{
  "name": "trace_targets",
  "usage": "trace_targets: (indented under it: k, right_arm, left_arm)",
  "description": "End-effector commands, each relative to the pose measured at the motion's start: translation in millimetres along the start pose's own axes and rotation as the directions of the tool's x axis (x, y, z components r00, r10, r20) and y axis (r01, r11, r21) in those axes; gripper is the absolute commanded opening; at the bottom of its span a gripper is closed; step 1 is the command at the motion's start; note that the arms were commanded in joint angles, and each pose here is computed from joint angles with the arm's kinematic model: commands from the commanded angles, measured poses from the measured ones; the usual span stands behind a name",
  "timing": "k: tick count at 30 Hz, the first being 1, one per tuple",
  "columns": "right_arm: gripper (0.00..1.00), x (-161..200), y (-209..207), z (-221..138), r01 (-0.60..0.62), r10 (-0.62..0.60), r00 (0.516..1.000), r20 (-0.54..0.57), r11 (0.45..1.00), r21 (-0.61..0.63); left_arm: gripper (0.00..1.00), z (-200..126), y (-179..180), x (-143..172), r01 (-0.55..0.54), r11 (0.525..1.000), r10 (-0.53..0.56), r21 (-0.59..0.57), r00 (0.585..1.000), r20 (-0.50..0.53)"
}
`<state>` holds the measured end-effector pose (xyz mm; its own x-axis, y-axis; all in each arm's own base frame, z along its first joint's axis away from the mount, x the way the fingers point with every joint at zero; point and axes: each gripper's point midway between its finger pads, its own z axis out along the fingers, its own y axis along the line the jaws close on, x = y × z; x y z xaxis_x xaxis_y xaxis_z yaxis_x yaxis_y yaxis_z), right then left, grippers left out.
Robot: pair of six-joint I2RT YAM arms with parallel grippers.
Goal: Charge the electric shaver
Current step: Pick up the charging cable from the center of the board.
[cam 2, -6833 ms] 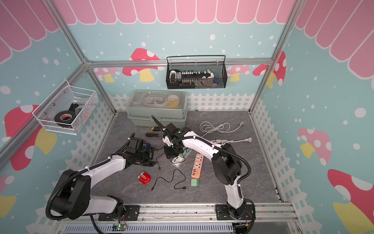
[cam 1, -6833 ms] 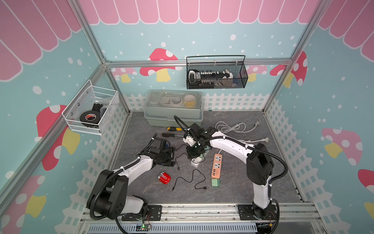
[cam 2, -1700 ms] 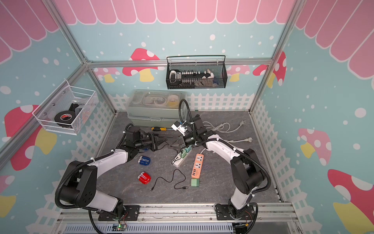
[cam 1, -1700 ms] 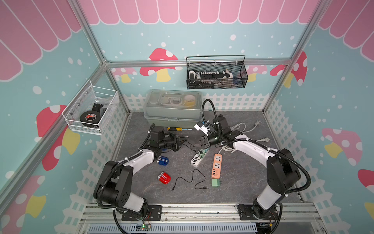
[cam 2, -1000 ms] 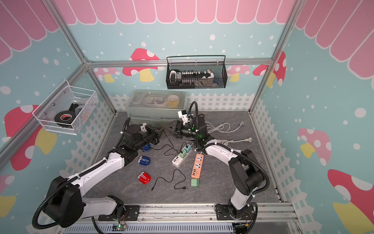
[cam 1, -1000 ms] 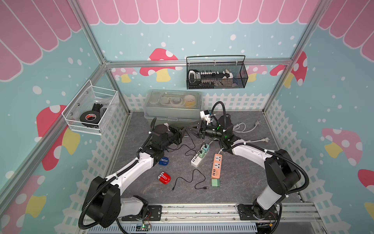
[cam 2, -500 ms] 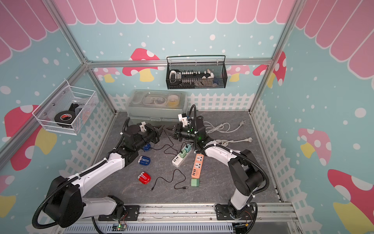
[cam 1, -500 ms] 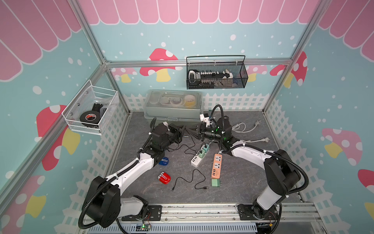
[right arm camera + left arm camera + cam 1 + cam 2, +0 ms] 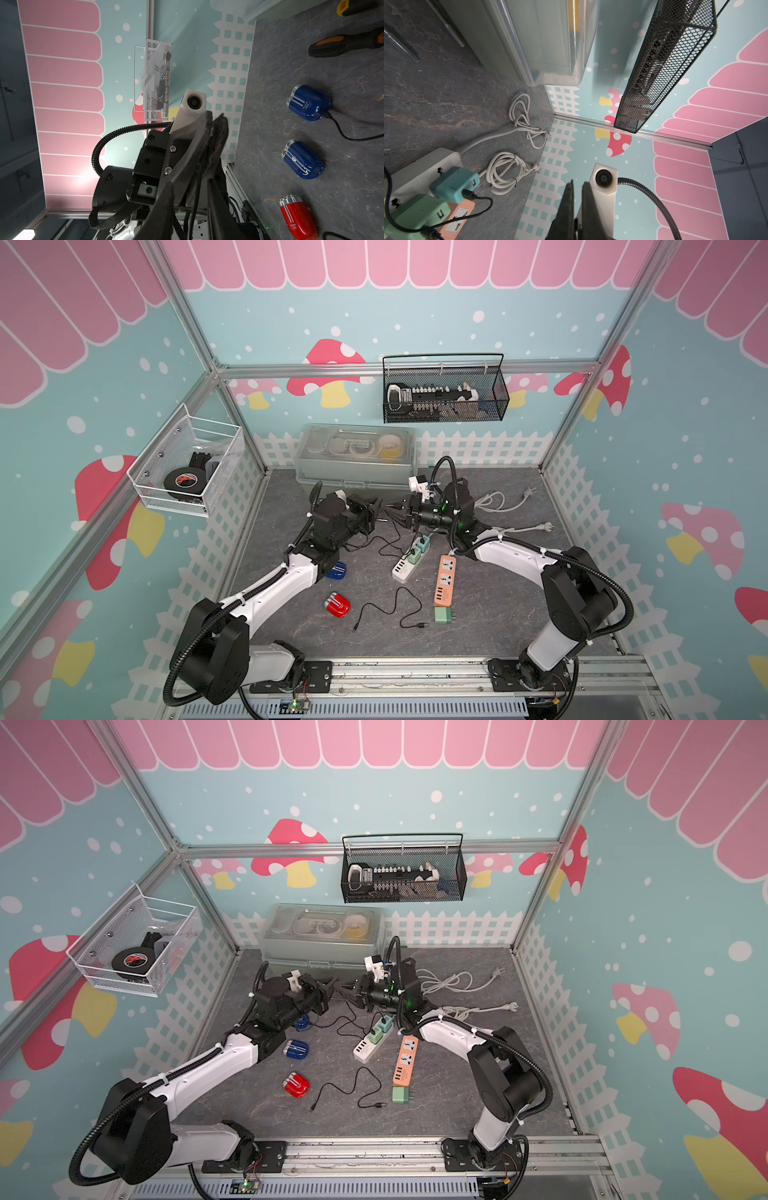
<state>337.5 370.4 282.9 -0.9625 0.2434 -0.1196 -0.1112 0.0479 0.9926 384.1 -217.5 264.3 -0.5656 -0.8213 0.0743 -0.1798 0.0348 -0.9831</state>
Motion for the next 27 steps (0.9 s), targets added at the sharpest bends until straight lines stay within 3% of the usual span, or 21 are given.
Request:
trace_targets:
  k: [1,3,9,13,15,19,27]
  right_arm:
    - [0.21,3.0,2.6,3.0,0.0,-0.001,1.0,-0.014,1.0,-0.009]
    - [0.2,2.0,4.5,3.8,0.001,-0.001,1.0,-0.014,1.0,-0.011]
    - [0.01,1.7,-3.2,3.9,-0.018,0.018,1.0,-0.007,1.0,0.006]
    - [0.0,4.0,-4.0,-0.8,0.003,-0.001,0.999,-0.044,1.0,0.026]
    - [0.0,7.6,-1.0,-3.0,0.021,-0.018,0.995,-0.095,0.999,0.028]
    - [0.0,15.9,3.8,-7.8,0.034,-0.031,0.986,-0.165,0.999,0.016]
    - [0.0,17.8,-5.6,-8.0,0.025,-0.019,0.983,-0.184,0.999,0.027]
  left_arm:
    - [0.0,1.6,2.4,0.8,-0.028,1.0,0.028,0.005,1.0,0.0]
    - [0.0,2.1,3.1,1.4,-0.028,1.0,0.028,0.003,1.0,-0.004]
    - [0.0,1.9,0.6,3.6,-0.034,0.999,0.035,0.009,0.999,-0.016]
    - [0.0,-2.9,0.4,7.4,-0.056,0.998,0.055,-0.012,0.997,-0.058]
    - [0.12,-5.6,4.0,7.2,-0.07,0.996,0.065,-0.047,0.993,-0.1]
    - [0.22,-13.4,12.7,-4.3,-0.076,0.992,0.06,-0.103,0.987,-0.151]
    - [0.26,-15.0,13.9,1.0,-0.093,0.989,0.061,-0.117,0.967,-0.247]
